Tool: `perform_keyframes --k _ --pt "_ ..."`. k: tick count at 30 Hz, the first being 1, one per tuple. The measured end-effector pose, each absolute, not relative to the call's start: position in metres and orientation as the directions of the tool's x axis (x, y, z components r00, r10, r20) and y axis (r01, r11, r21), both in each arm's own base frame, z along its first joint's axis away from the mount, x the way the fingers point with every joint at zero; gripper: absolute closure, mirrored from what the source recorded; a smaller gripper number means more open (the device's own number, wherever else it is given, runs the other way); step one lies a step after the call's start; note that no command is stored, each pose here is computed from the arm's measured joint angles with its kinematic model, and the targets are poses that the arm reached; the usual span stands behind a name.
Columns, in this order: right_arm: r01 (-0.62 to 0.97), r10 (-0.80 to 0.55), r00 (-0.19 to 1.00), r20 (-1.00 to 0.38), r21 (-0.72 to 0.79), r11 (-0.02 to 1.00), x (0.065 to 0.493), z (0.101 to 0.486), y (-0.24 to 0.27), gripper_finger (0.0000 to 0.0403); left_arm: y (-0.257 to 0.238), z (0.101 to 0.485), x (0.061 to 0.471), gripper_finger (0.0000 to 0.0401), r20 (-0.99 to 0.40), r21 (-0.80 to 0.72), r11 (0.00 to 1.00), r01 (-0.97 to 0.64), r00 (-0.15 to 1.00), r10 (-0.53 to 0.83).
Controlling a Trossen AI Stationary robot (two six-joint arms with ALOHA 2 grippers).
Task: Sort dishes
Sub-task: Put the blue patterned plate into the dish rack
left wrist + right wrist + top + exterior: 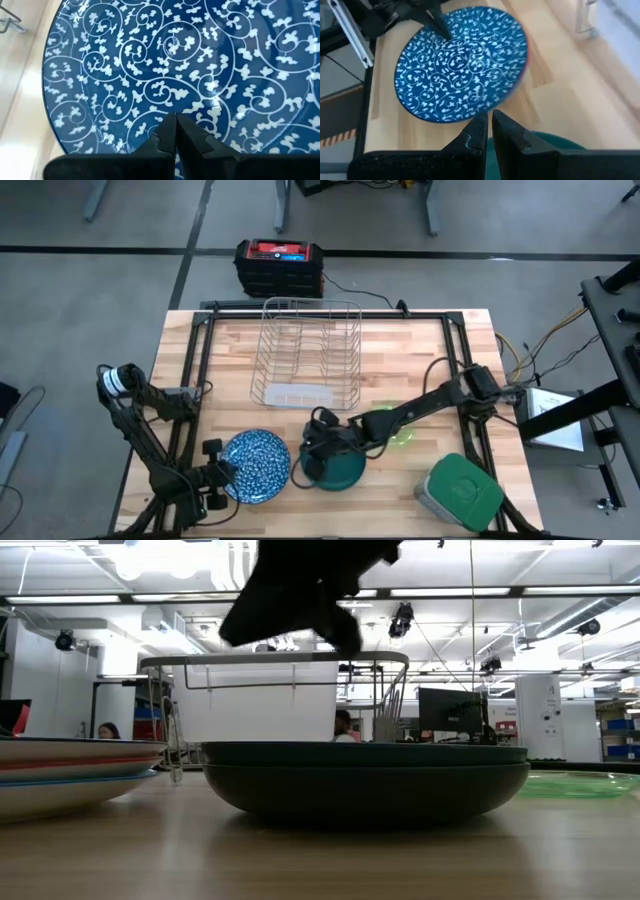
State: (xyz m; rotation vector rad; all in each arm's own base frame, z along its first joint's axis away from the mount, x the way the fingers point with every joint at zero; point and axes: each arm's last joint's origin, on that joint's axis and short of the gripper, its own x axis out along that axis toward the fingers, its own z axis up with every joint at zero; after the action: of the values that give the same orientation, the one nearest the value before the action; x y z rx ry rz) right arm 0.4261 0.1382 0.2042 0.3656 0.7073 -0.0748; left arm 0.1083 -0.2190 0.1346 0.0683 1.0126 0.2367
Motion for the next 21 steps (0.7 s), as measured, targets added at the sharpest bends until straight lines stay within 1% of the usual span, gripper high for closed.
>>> perform_keyframes --k 8,11,14,21 --pt "0.212 0.049 0.739 -0.672 0.301 0.93 0.443 0.188 0.129 0.0384 -0.219 0.132 0.106 0.0401 -0.82 0.146 0.97 -0.193 0.526 0.227" --pt "0.214 0.055 0.73 -0.681 0.305 0.928 0.446 0.183 0.126 0.0377 -0.218 0.131 0.106 0.0401 -0.816 0.14 0.97 -0.199 0.531 0.227" --pt "0.225 0.048 0.717 -0.696 0.296 0.928 0.446 0.177 0.124 0.0357 -0.217 0.13 0.106 0.0401 -0.814 0.138 0.97 -0.2 0.535 0.226" --pt "0.228 0.046 0.726 -0.687 0.303 0.925 0.447 0.178 0.123 0.0295 -0.216 0.127 0.106 0.0401 -0.802 0.109 0.965 -0.238 0.552 0.226"
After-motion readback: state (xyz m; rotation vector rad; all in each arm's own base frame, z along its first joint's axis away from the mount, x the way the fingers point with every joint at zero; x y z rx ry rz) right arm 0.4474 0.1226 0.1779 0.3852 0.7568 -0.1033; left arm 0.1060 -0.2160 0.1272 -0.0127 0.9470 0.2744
